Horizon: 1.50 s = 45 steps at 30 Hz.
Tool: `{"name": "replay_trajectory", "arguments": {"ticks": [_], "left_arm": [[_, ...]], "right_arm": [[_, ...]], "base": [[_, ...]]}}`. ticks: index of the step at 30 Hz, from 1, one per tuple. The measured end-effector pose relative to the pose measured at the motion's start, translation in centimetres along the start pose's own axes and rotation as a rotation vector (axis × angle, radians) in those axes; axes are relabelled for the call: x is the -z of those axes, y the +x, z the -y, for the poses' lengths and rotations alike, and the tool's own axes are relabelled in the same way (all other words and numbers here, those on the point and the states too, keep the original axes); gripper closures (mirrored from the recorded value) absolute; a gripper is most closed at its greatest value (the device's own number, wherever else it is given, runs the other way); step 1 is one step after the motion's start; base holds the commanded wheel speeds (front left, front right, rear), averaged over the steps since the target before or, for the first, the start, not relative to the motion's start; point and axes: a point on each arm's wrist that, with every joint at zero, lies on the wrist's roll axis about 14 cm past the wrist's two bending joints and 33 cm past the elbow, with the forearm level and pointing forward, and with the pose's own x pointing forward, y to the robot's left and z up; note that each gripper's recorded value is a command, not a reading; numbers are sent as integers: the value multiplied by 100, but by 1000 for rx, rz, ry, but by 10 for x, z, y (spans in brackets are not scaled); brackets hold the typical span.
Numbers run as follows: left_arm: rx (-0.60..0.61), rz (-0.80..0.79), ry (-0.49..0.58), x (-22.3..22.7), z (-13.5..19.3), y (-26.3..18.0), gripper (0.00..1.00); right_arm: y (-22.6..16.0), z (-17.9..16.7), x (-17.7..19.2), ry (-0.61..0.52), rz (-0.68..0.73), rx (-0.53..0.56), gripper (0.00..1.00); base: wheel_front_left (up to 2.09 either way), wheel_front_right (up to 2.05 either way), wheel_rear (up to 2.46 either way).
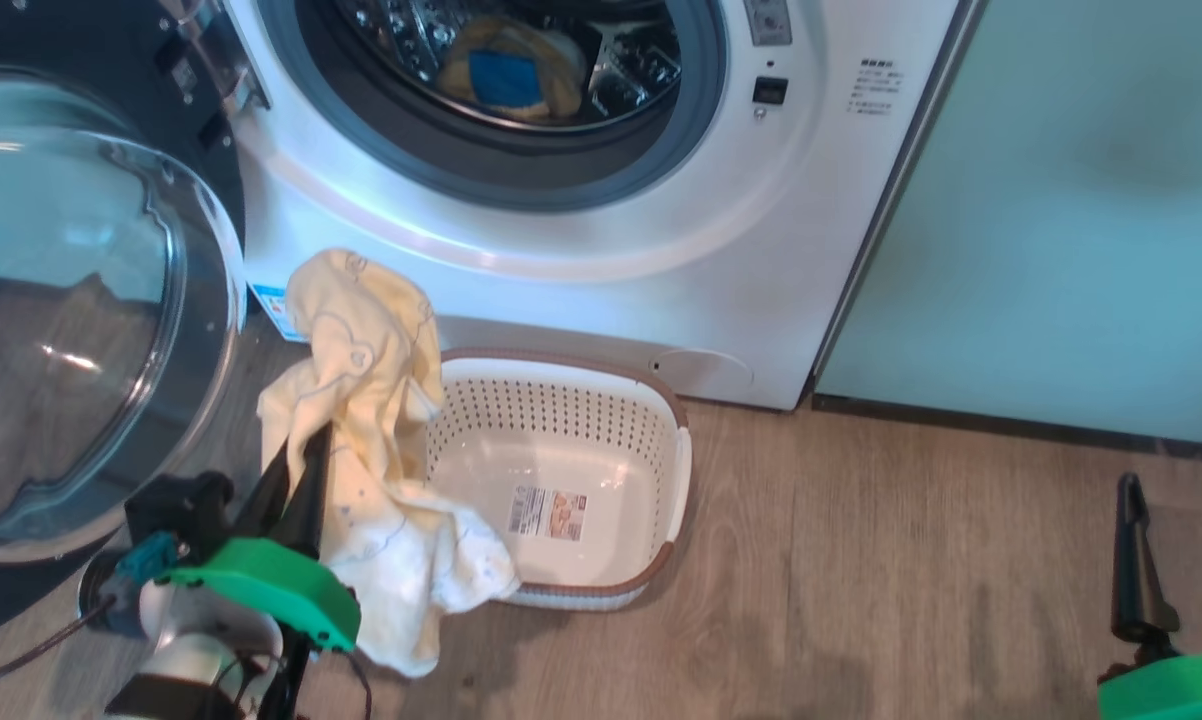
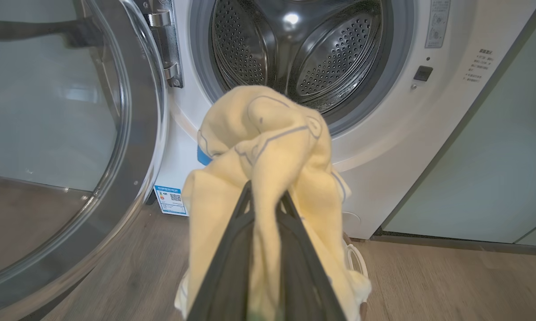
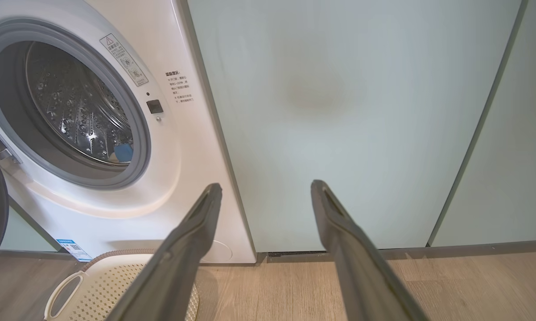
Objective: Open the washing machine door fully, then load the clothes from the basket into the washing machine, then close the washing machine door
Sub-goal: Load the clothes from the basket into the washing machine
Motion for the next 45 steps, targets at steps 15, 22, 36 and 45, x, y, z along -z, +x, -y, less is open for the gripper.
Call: {"name": "replay_trajectory", "arguments": {"ticks": [15, 22, 36, 45], "left_arm": [[7, -4, -6, -3, 4, -6, 100], [7, -14, -6, 0, 4, -5, 100], [22, -30, -11, 7, 8, 12, 100], [59, -42, -15, 16, 19, 49, 100]], "right_arm": [[-10, 4, -6, -3, 11, 14, 0], [-9, 4, -4, -3, 3, 15, 0], [-5, 5, 8, 0, -31, 19, 0], [9, 11, 18, 12, -43, 39, 0]], "base": [[0, 0, 0], [0, 0, 0], [0, 0, 0], [0, 0, 0]]}}
